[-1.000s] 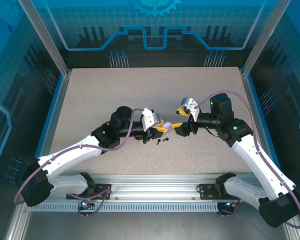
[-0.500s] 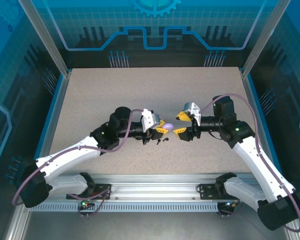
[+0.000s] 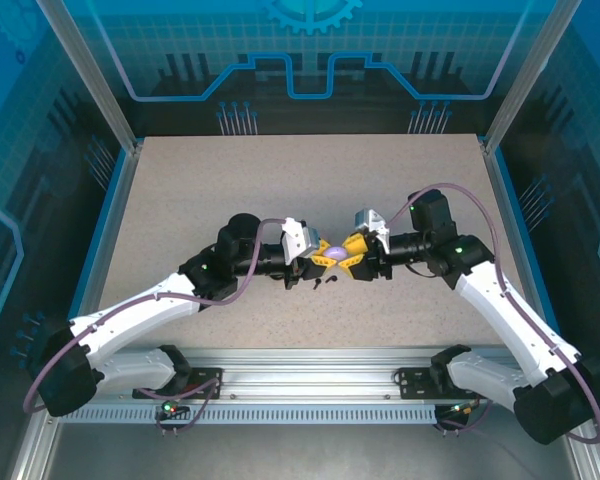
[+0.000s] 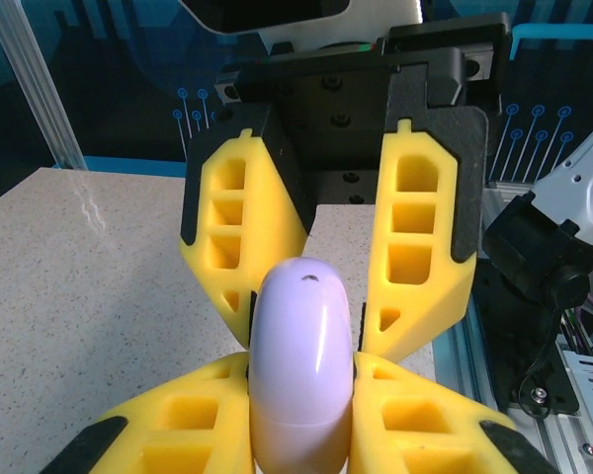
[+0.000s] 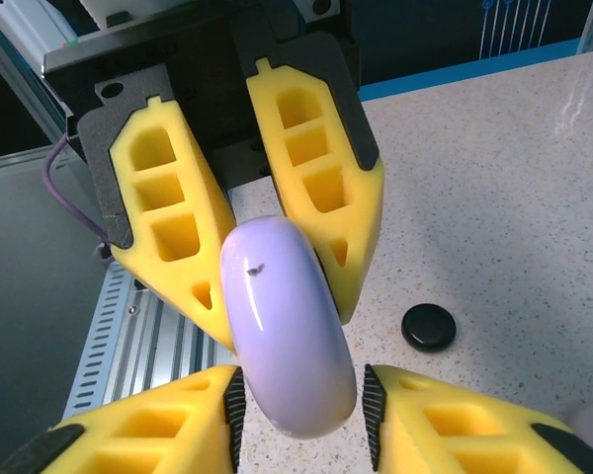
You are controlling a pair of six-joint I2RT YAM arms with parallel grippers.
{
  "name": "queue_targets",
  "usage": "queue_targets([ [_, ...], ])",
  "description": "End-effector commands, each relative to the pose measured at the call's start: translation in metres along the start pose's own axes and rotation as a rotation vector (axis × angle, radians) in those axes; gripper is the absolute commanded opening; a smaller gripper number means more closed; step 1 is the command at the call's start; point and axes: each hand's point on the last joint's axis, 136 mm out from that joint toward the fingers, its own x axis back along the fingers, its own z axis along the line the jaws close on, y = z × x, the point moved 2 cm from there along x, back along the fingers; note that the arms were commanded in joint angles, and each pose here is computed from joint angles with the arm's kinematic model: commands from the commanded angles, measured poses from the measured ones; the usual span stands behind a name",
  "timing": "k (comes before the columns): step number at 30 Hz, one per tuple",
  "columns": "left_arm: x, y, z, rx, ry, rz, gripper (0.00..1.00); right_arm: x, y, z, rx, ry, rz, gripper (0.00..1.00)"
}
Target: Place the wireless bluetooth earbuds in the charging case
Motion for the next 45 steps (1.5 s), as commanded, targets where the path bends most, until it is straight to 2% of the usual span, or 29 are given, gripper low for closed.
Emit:
queue_targets([
  [1, 0.003, 0.018, -0.007, -0.026, -0.030, -0.050, 0.19, 0.000, 0.013, 0.011, 0.030, 0.055, -0.028, 0.31],
  [6, 0.001, 0.016, -0.005, -0.022, -0.028, -0.040, 0.21, 0.003, 0.018, 0.016, 0.045, 0.070, -0.039, 0.14],
  [12, 0.003, 0.011, -0.006, -0.025, -0.024, -0.033, 0.41, 0.011, 0.021, 0.019, 0.061, 0.049, -0.051, 0.13],
  [18, 0.002, 0.010, -0.007, -0.015, -0.031, -0.031, 0.44, 0.011, 0.022, 0.018, 0.060, 0.042, -0.052, 0.13],
  [21, 0.002, 0.009, -0.007, -0.012, -0.033, -0.028, 0.39, 0.009, 0.020, 0.015, 0.050, 0.040, -0.046, 0.14],
  [27, 0.003, 0.010, -0.007, -0.014, -0.032, -0.020, 0.18, 0.008, 0.012, 0.010, 0.033, 0.021, -0.012, 0.23],
  [31, 0.003, 0.008, -0.006, -0.020, -0.022, -0.007, 0.00, 0.015, 0.012, 0.007, 0.022, -0.022, -0.011, 0.26],
  [34, 0.002, 0.001, -0.001, -0.029, 0.008, 0.005, 0.00, 0.017, 0.009, 0.001, -0.004, -0.065, 0.001, 0.31],
  [41, -0.004, -0.006, 0.002, -0.014, 0.008, 0.023, 0.00, 0.023, 0.004, -0.005, -0.022, -0.130, 0.012, 0.32],
  [45, -0.005, -0.009, 0.003, -0.015, 0.014, 0.042, 0.00, 0.027, 0.005, -0.011, -0.045, -0.182, 0.010, 0.36],
])
